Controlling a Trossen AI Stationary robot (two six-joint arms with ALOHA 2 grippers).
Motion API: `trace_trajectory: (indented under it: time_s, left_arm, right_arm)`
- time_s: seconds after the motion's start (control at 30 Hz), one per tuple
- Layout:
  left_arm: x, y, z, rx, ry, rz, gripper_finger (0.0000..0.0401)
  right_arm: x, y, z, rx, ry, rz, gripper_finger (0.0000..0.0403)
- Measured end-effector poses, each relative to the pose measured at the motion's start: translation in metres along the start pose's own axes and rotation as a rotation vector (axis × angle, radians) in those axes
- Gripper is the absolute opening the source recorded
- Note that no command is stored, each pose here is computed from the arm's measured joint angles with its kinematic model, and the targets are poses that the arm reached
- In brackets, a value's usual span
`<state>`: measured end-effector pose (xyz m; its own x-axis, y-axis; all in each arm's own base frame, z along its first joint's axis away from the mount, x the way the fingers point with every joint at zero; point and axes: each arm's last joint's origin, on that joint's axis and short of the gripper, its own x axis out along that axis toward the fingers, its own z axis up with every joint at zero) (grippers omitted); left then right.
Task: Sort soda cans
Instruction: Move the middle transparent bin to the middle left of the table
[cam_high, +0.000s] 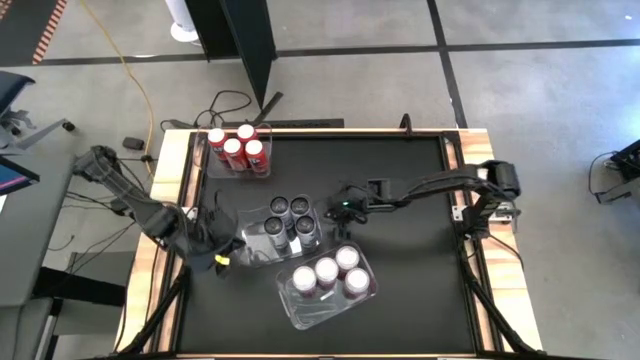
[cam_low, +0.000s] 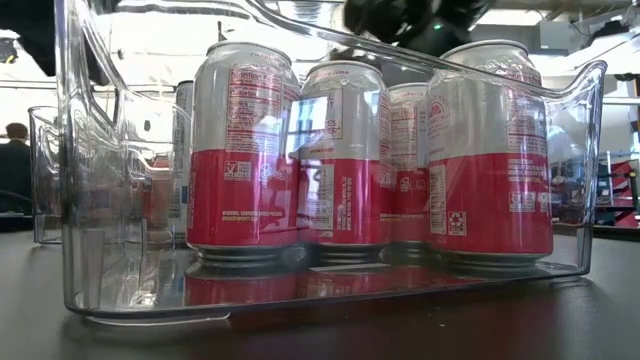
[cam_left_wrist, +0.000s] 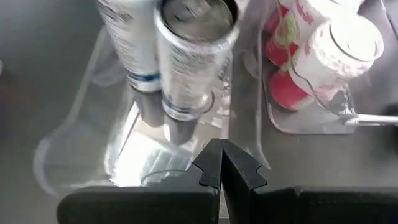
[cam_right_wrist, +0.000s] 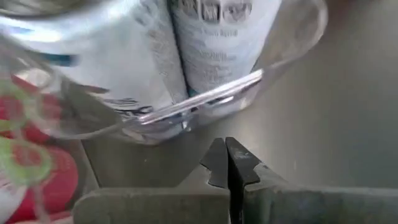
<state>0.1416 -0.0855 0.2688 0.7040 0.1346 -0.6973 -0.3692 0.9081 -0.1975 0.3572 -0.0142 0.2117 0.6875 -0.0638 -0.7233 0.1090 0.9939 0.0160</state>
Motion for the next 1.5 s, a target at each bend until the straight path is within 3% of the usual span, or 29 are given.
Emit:
trace_trajectory:
  time_s: [0.13, 0.37, 0.77, 1.13, 1.4, 1.5]
  left_arm:
    - [0.007, -0.017, -0.01, 0.001, 0.001, -0.02, 0.0]
    - [0.01, -0.041, -0.025, 0.026, 0.011, -0.101, 0.0]
    - [0.035, -0.071, -0.047, 0.034, 0.041, -0.107, 0.0]
    - [0.086, -0.08, -0.07, -0.004, 0.099, 0.07, 0.0]
    - [0.1, -0.077, -0.072, -0.004, 0.095, 0.144, 0.0]
    - [0.102, -0.067, -0.075, -0.003, 0.107, 0.228, 0.0]
  right_arm:
    - [0.019, -0.001, 0.004, 0.022, 0.1, -0.009, 0.0003]
    - [0.041, 0.003, 0.015, 0.019, 0.131, 0.051, 0.0002]
    - [0.041, 0.003, 0.02, 0.026, 0.117, 0.056, 0.0001]
    - [0.043, 0.003, 0.02, 0.038, 0.109, 0.067, 0.0001]
    - [0.051, 0.003, 0.017, 0.052, 0.114, 0.069, 0.0001]
    - [0.051, 0.004, 0.019, 0.054, 0.095, 0.075, 0.0001]
